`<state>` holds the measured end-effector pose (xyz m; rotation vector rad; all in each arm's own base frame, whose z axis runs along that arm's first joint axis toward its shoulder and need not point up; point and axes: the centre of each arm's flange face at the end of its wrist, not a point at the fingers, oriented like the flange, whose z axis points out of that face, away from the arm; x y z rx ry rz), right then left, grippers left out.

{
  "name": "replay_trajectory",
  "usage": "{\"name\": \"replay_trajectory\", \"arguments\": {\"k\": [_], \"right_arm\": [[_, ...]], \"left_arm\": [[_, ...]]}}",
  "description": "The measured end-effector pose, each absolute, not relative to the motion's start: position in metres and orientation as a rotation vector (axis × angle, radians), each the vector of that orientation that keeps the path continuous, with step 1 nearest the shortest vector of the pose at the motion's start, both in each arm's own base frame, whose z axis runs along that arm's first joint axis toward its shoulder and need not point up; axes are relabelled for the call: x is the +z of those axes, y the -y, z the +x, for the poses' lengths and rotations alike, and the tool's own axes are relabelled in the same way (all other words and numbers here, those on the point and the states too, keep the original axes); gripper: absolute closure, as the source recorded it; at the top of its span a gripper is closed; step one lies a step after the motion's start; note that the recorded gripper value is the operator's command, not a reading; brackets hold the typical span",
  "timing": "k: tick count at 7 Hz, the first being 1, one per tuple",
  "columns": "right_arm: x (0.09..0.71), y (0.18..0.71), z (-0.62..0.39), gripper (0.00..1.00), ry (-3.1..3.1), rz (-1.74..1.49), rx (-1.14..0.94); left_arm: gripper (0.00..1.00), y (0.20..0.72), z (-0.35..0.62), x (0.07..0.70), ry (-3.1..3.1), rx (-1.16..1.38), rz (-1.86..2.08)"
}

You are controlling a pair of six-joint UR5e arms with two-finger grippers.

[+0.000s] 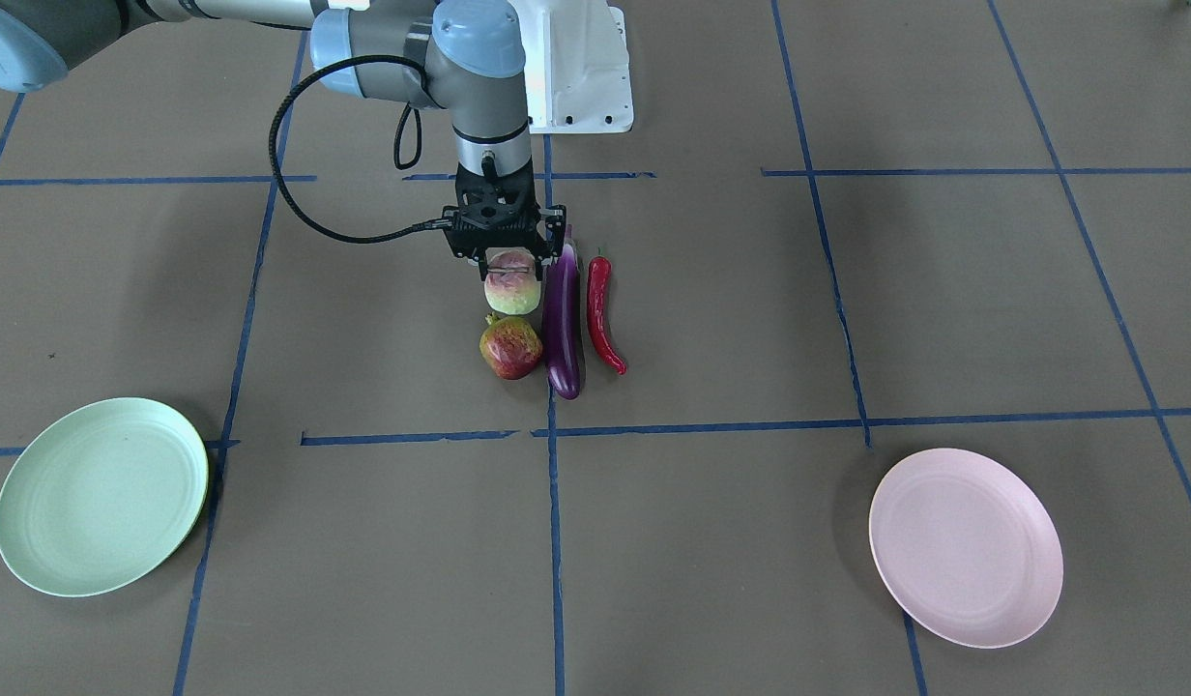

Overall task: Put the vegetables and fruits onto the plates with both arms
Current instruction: 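Close the right gripper on the peach and lift it, then carry the peach to the pale green plate and release it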

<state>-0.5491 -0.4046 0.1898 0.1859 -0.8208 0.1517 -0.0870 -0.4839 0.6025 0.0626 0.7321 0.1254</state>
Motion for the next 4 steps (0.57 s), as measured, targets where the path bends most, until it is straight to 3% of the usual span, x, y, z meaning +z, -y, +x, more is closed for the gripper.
{"name": "replay_trajectory", "arguments": {"k": [2,4], "right_arm": [[0.198,0.465,-0.457,0.99,0.867,0.165,0.124],[0.261,0.532,-0.342,0.99,0.835,0.206,-0.025]], "left_arm": [[0.00,0.484,-0.087,0.602,-0.732,0.126,0.065],[0.00,0.485,-0.087,0.601,-0.732,0.127,0.068]]}}
